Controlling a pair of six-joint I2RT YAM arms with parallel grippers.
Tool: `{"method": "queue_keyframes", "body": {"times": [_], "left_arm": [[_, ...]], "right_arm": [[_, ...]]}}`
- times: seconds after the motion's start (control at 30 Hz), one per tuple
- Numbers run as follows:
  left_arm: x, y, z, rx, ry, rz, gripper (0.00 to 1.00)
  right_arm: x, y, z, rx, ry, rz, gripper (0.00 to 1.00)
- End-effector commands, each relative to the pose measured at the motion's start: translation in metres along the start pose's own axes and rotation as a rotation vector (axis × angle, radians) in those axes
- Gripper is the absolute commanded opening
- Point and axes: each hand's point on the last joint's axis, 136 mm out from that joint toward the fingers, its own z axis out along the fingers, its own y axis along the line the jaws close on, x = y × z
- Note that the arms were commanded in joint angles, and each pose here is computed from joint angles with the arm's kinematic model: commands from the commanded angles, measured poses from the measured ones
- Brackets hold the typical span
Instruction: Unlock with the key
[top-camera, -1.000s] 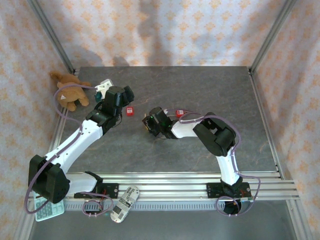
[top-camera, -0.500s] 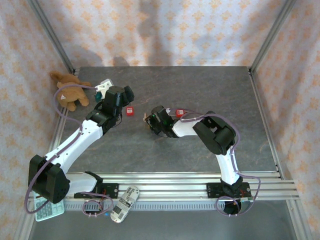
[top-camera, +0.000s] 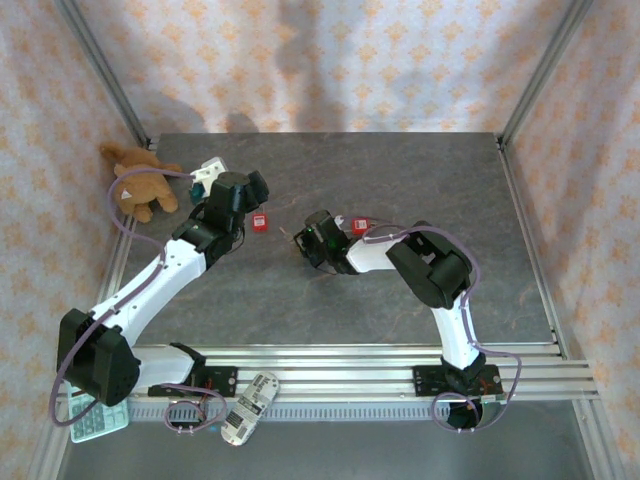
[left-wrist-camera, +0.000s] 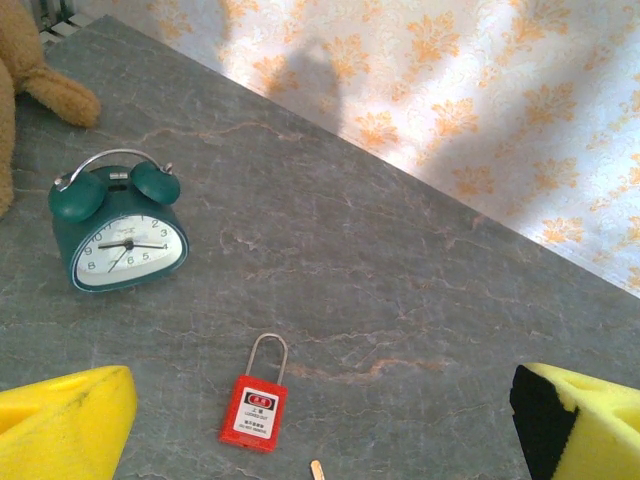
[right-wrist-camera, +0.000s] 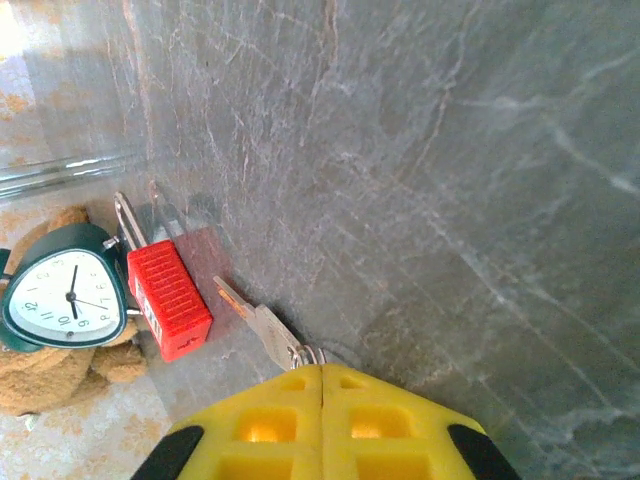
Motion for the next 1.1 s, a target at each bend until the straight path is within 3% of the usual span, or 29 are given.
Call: {"method": "queue_keyframes", "body": {"times": [0.0,0.57,1.07], "left_arm": [[0.004,0.005,0.005,-0.016,-0.003,0.012,0.97],[0.007,0.003,0.009,-0.001,0.001,0.052,0.97],[0.028,-0.029,0.018,0.177,0.056,0.120,0.97]], "right_arm": [[-0.013,-0.003,-0.004,-0.001,-0.047,-0.004,0.05],[-0.035,0.032,-0.061,0.071,-0.124,-0.369,0.01],[-0.053,0.059,-0.130,0.049,-0.169,-0.541,0.00]]}}
